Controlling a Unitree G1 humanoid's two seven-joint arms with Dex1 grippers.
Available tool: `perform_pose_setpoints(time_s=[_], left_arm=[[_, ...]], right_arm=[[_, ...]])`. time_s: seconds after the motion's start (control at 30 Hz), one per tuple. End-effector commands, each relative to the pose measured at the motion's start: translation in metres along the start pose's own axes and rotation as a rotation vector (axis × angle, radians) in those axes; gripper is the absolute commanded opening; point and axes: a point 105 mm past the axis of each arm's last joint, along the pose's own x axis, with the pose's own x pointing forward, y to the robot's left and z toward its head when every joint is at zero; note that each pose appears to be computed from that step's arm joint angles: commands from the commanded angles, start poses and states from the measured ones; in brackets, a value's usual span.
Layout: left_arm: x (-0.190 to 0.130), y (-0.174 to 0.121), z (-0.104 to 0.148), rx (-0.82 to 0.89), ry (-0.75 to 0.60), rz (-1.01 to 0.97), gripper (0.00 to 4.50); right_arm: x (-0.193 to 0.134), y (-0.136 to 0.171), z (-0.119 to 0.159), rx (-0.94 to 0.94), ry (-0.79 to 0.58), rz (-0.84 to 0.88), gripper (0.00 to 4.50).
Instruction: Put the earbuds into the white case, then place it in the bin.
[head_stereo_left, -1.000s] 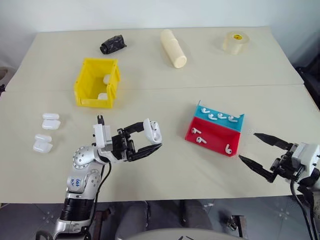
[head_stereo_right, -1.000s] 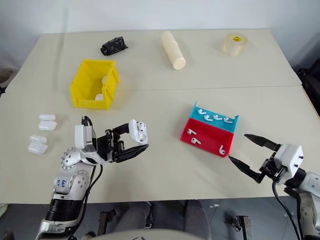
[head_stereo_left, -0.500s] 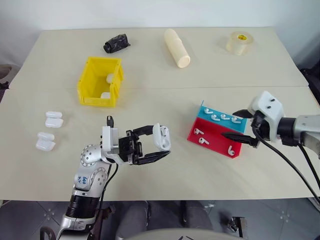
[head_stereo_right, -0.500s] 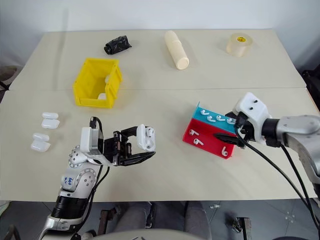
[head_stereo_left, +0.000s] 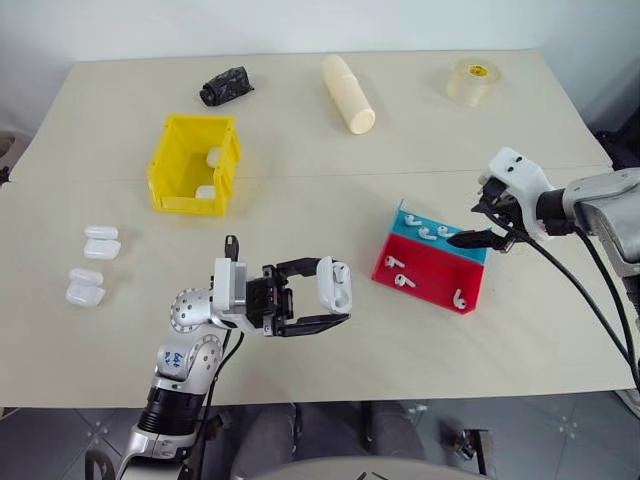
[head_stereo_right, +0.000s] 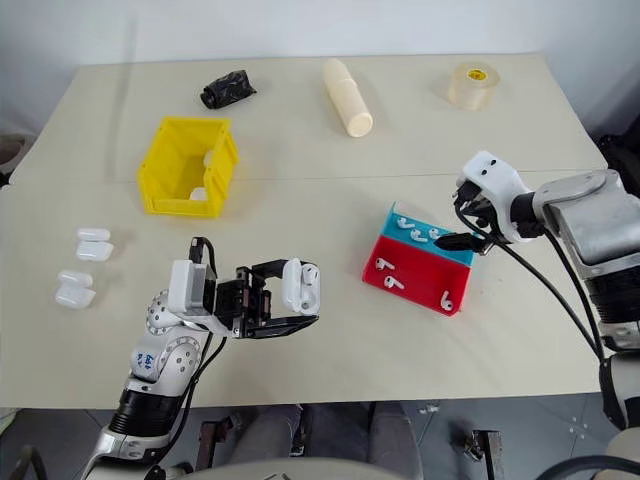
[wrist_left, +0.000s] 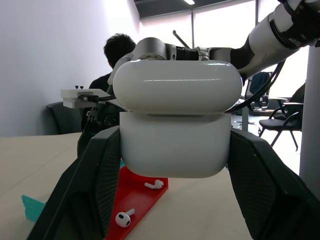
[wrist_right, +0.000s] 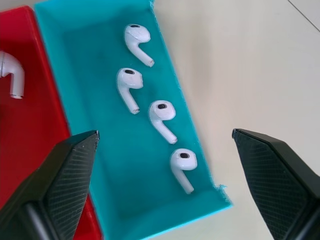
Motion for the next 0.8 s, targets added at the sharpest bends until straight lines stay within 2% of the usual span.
perform_pose_setpoints(time_s=[0.03,0.3,0.43,0.63,0.8], left_arm=[[0.005,-0.005,0.005,0.032,-0.024,-0.009,2.79],[0.006,-0.003,0.004,0.039,-0.033,-0.001,2.79],[0.006,-0.002,0.003,0.042,-0.037,0.005,2.79],[0.006,-0.001,0.003,0.04,-0.041,0.012,2.79],[0.006,-0.001,0.003,0.04,-0.043,0.018,2.79]], right_arm=[[0.002,-0.008,-0.001,-0.075,0.035,-0.027,4.46],[0.015,-0.021,-0.014,-0.141,0.112,-0.025,4.46],[0.019,-0.02,-0.017,-0.158,0.13,-0.004,3.58],[0.023,-0.02,-0.02,-0.155,0.138,0.019,1.51],[0.022,-0.02,-0.021,-0.157,0.147,0.029,1.51]])
